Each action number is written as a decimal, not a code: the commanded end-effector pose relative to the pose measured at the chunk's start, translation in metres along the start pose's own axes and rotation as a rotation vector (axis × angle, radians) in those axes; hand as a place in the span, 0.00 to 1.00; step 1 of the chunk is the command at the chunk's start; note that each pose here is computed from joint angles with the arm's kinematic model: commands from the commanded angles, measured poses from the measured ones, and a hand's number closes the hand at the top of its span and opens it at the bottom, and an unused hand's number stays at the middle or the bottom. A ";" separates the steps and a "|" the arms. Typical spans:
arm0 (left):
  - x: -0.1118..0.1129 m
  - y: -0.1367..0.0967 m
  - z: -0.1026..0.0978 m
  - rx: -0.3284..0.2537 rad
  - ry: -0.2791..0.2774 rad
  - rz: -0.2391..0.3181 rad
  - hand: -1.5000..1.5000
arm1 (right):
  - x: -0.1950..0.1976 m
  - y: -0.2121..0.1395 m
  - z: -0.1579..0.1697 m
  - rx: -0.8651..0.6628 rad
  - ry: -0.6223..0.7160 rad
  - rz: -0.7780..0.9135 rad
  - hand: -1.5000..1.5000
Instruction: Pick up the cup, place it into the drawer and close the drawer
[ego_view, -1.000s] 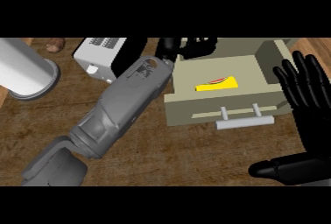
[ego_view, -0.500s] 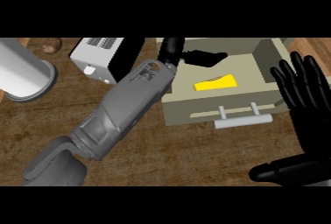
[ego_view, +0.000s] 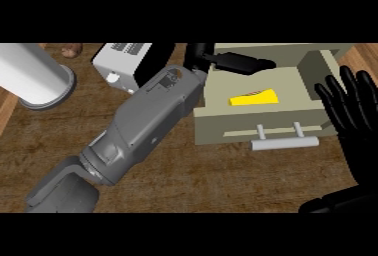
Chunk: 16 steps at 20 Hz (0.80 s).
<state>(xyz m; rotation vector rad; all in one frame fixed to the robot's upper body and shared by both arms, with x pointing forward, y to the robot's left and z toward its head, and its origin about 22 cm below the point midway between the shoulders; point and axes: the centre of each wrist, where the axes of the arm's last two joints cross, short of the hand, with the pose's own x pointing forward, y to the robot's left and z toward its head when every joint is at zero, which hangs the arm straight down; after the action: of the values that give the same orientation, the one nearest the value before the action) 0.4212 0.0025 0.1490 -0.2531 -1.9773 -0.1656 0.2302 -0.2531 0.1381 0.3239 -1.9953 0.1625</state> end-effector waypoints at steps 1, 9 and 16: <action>-0.003 -0.002 0.011 0.011 0.004 0.097 0.00 | 0.016 -0.006 0.008 0.019 -0.020 0.003 1.00; 0.008 0.061 0.012 0.127 -0.001 0.126 0.00 | 0.020 -0.016 0.015 0.176 0.075 0.252 1.00; 0.005 0.124 0.061 0.186 0.032 0.150 0.00 | 0.018 -0.013 0.014 0.219 0.161 0.391 1.00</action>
<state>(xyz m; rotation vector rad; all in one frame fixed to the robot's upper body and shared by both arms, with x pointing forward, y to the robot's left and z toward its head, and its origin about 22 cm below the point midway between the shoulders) 0.4112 0.1059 0.1360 -0.2822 -1.9301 0.0875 0.2130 -0.2756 0.1502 0.1133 -1.9204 0.5473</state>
